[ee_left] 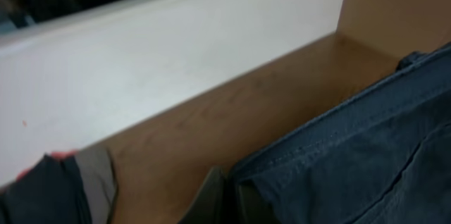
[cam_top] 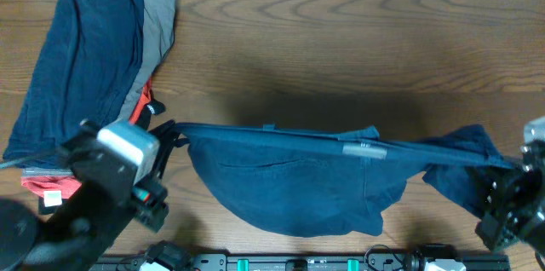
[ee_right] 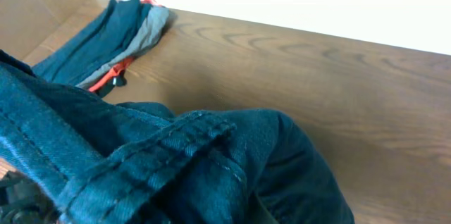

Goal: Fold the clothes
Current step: 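Stretch the shorts apart, pulling the right gripper rightward, then lay the stretched shorts flat on the table and release both grippers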

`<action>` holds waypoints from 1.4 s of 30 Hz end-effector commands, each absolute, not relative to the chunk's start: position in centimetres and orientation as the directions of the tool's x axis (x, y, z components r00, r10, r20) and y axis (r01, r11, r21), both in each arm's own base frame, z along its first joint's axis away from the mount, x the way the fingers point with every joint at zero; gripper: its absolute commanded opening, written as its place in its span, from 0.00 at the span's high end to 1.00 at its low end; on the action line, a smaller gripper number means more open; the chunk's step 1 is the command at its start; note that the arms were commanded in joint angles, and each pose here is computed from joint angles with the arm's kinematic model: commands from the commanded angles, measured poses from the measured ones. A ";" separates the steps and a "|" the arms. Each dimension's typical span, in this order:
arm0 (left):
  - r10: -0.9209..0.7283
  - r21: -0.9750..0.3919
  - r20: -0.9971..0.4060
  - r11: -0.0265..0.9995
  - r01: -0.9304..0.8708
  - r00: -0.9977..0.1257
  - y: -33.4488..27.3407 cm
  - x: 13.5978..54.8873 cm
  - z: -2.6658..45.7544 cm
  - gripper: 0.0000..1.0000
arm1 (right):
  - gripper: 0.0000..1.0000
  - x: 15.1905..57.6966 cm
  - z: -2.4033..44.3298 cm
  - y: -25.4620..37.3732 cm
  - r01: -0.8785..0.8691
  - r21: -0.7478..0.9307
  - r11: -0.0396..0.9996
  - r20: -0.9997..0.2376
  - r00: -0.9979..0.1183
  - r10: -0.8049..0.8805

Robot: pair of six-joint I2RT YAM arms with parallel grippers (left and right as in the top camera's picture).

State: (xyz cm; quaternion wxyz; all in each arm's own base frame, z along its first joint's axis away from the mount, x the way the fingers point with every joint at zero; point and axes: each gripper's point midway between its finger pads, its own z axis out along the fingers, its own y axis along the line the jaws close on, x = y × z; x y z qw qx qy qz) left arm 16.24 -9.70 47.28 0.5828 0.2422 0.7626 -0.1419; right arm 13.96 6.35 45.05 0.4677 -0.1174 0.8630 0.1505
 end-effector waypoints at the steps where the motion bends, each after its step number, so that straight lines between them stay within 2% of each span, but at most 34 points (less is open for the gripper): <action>1: 0.197 0.127 -0.931 0.964 0.232 -0.306 -4.7 19.5 46.3 0.94 | 0.99 16.9 43.1 1.7 -0.078 0.077 0.994 -0.787 -0.617 0.013; 10: 0.310 0.182 -0.775 0.944 0.276 -0.550 -7.9 26.3 39.5 0.94 | 0.99 22.3 37.4 1.7 -0.096 0.086 0.992 -0.609 -0.793 -0.024; 16: 0.364 0.206 -0.651 0.929 0.306 -0.666 -10.0 31.0 34.4 0.94 | 0.99 28.3 33.4 1.5 -0.093 0.095 0.991 -0.529 -0.848 -0.029; 21: 0.371 0.215 -0.585 0.928 0.304 -0.721 -11.3 35.6 30.3 0.94 | 0.99 34.5 29.3 1.2 -0.091 0.096 0.991 -0.483 -0.875 -0.033; 31: 0.291 0.208 -0.635 0.956 0.205 -0.715 -11.8 47.7 23.2 0.94 | 0.99 47.7 19.5 0.8 -0.109 0.085 0.990 -0.506 -0.861 -0.051; 35: 0.260 0.197 -0.705 0.966 0.170 -0.660 -12.5 52.7 20.8 0.94 | 0.98 52.3 15.8 0.9 -0.120 0.077 0.990 -0.555 -0.830 -0.058; 42: 0.227 0.176 -0.800 0.974 0.144 -0.556 -14.4 59.0 16.5 0.94 | 0.89 57.8 10.5 1.8 -0.143 0.062 0.988 -0.628 -0.775 -0.073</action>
